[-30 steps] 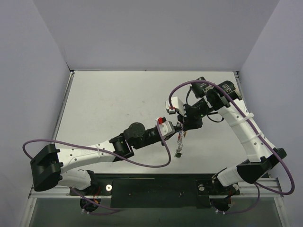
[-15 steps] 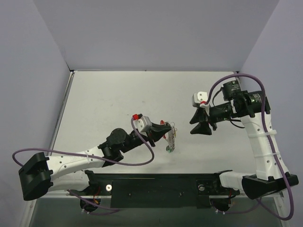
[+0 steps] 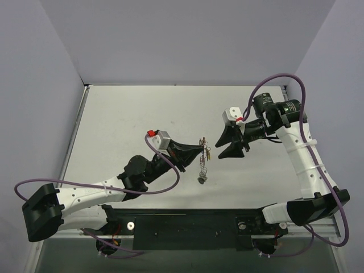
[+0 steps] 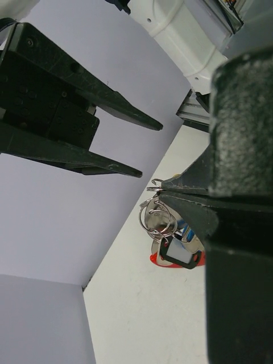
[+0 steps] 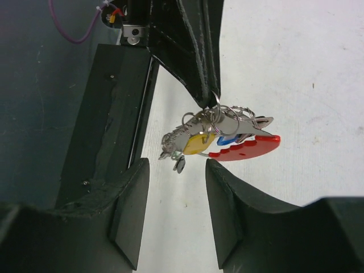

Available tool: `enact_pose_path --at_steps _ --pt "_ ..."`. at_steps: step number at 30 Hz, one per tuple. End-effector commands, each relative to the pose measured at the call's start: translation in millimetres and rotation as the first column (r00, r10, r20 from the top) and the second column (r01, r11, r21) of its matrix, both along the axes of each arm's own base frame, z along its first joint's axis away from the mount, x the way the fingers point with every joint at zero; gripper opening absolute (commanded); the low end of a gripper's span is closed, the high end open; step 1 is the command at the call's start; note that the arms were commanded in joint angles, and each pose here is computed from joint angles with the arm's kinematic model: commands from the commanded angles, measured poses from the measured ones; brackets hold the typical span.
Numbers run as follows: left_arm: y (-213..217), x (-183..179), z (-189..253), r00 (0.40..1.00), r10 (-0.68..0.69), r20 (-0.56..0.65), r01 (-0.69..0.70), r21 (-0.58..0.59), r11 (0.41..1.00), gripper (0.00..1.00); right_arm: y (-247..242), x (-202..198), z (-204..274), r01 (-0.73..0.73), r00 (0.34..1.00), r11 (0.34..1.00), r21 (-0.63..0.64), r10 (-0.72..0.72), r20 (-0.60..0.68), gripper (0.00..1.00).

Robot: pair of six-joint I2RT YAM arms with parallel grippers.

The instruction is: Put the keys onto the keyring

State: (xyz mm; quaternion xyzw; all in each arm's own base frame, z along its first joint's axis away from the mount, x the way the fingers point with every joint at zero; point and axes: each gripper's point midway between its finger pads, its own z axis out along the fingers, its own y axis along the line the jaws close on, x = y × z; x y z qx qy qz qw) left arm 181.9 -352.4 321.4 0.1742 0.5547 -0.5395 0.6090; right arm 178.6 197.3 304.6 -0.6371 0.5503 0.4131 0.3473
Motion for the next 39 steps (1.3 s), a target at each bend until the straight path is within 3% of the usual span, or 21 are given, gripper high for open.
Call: enact_pose_path --at_steps 1,23,39 --pt "5.7 0.7 41.7 1.0 -0.001 0.01 0.003 -0.158 0.987 0.0 0.1 -41.4 8.0 -0.047 0.979 0.999 -0.005 0.045 -0.2 0.39" --pt "-2.4 -1.6 44.4 0.999 -0.041 -0.011 0.038 -0.19 0.981 0.0 6.1 -22.5 -10.2 0.002 0.971 0.994 -0.114 -0.029 -0.236 0.33" --pt "-5.0 -5.7 45.1 0.998 -0.055 -0.011 0.052 -0.188 0.981 0.0 11.7 2.7 -13.3 0.114 0.976 0.982 -0.148 -0.138 -0.165 0.33"
